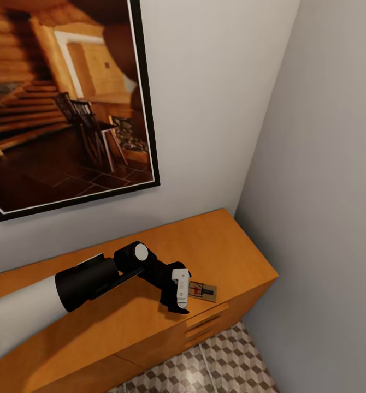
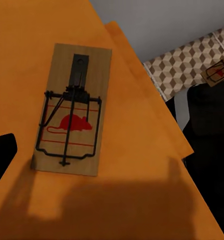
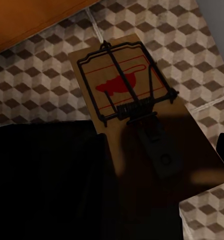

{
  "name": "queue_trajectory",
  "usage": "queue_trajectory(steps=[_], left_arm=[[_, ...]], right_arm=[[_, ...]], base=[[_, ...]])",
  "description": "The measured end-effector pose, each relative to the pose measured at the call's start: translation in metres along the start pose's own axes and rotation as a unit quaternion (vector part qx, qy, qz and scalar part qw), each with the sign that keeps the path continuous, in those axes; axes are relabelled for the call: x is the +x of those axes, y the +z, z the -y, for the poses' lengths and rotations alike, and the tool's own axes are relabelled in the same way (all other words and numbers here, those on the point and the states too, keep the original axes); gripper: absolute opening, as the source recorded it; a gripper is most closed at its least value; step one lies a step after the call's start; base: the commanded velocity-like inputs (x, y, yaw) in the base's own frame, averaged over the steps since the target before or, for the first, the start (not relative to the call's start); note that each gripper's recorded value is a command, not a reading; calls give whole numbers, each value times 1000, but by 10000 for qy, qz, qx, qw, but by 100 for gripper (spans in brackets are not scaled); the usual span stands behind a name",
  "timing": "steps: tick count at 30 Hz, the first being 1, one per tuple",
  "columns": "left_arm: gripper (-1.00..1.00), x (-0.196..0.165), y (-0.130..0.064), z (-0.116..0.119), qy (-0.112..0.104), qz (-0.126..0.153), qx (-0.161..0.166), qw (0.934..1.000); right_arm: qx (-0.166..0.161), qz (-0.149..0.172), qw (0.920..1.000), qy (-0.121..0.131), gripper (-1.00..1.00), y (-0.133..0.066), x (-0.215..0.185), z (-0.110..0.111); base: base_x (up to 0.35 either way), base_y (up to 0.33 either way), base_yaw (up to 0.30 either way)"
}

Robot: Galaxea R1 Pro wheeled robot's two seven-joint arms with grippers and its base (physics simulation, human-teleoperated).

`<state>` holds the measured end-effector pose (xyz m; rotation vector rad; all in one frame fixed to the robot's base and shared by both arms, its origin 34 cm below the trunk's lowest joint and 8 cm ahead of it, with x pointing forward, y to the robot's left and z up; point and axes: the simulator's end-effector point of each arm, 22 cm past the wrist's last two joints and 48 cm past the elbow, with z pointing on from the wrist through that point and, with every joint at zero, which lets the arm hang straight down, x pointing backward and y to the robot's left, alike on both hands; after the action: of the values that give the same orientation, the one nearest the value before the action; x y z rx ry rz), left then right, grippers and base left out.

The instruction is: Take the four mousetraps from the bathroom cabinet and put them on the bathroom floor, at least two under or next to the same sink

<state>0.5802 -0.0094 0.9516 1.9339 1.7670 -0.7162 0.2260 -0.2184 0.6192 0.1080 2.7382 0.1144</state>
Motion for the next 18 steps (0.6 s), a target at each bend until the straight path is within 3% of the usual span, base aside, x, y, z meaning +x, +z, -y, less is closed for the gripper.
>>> queue_trajectory(steps=[18], left_arm=[[100,7,8,1,-67,0,86,9999]], right_arm=[[-8,-102,9999,2,-100,-1,8,0]], base=[[0,0,0]])
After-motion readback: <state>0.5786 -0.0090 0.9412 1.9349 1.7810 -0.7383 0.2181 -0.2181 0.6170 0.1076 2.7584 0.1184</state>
